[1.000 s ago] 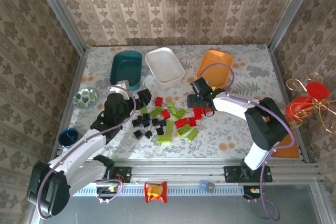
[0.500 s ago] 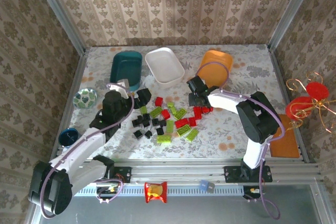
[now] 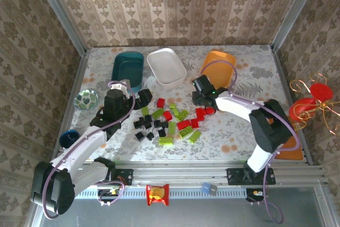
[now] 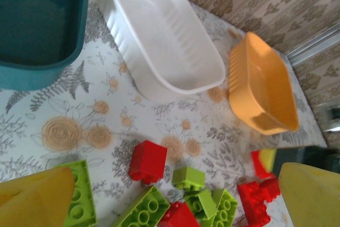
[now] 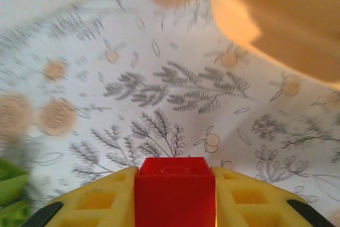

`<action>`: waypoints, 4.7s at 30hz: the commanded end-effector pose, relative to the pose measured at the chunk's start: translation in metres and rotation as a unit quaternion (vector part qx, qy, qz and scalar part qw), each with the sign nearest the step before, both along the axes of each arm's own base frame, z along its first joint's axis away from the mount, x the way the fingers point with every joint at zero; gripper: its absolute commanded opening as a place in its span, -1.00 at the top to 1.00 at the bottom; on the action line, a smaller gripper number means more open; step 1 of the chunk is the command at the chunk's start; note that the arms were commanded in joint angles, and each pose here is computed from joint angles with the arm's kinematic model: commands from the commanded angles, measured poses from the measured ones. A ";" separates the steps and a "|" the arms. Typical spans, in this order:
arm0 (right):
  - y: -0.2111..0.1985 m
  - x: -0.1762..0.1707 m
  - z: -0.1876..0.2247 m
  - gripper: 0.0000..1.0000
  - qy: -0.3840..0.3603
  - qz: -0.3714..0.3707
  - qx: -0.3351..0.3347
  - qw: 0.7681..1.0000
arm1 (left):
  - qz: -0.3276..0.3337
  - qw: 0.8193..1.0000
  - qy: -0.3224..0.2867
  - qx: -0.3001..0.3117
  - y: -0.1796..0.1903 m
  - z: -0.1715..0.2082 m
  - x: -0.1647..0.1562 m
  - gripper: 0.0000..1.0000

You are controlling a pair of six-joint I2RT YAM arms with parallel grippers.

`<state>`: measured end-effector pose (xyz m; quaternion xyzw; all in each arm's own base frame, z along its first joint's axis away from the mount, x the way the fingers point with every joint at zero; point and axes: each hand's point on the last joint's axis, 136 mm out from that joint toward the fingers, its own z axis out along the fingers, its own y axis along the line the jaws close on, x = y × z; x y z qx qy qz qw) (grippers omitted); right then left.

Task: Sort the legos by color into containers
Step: Pick up the lego from the center of the table, then place the lego in the container, then move the container to the top-center of the table, then pick up the lego from the middle-left of the table.

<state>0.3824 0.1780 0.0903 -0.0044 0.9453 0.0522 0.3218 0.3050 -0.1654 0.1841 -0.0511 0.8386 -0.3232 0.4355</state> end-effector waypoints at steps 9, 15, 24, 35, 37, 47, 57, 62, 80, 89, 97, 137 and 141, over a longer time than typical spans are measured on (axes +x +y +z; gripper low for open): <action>-0.080 0.065 0.089 0.40 -0.095 -0.121 0.020 0.988 | 0.037 0.994 0.047 0.096 0.028 -0.027 -0.014 -0.98; -0.105 0.099 0.070 0.36 -0.068 -0.163 -0.017 0.984 | 0.071 0.987 0.067 0.128 0.046 -0.037 -0.018 -0.96; -0.127 0.109 0.043 -0.09 -0.037 -0.186 -0.046 0.981 | 0.099 0.984 0.073 0.128 0.063 -0.037 -0.019 -0.98; -0.018 0.107 0.078 -0.56 -0.078 -0.013 -0.045 0.996 | 0.090 0.987 0.069 0.113 0.059 -0.031 -0.013 -0.99; 0.004 0.114 0.070 -0.56 -0.069 0.007 -0.054 0.996 | 0.087 0.988 0.070 0.111 0.057 -0.031 -0.013 -0.98; 0.034 0.167 0.030 -0.57 -0.041 -0.012 -0.079 0.996 | 0.072 0.989 0.076 0.102 0.053 -0.028 -0.020 -0.98; 0.030 0.161 0.015 -0.56 0.000 0.002 -0.189 0.982 | 0.081 0.989 0.060 0.110 0.060 -0.019 -0.020 -0.98; 0.021 0.148 -0.005 -0.55 0.024 0.006 -0.210 0.977 | 0.097 0.987 0.057 0.115 0.066 -0.016 -0.020 -0.98; 0.001 0.098 0.027 -0.57 -0.019 -0.001 -0.197 0.980 | 0.100 0.982 0.084 0.135 0.068 -0.038 -0.021 -0.90; 0.030 0.046 0.074 -0.48 -0.088 0.042 -0.032 0.995 | 0.061 0.979 0.123 0.152 0.048 -0.081 -0.004 -0.65; 0.012 0.000 0.080 -0.46 -0.097 0.035 0.001 0.995 | 0.052 0.964 0.156 0.207 0.039 -0.115 0.000 -0.67; -0.015 -0.035 0.108 -0.51 -0.137 0.014 0.025 0.990 | 0.004 0.948 0.211 0.237 0.016 -0.173 0.009 -0.34; -0.015 -0.035 0.107 -0.51 -0.135 0.013 0.027 0.990 | -0.001 0.942 0.210 0.262 0.015 -0.175 0.009 -0.20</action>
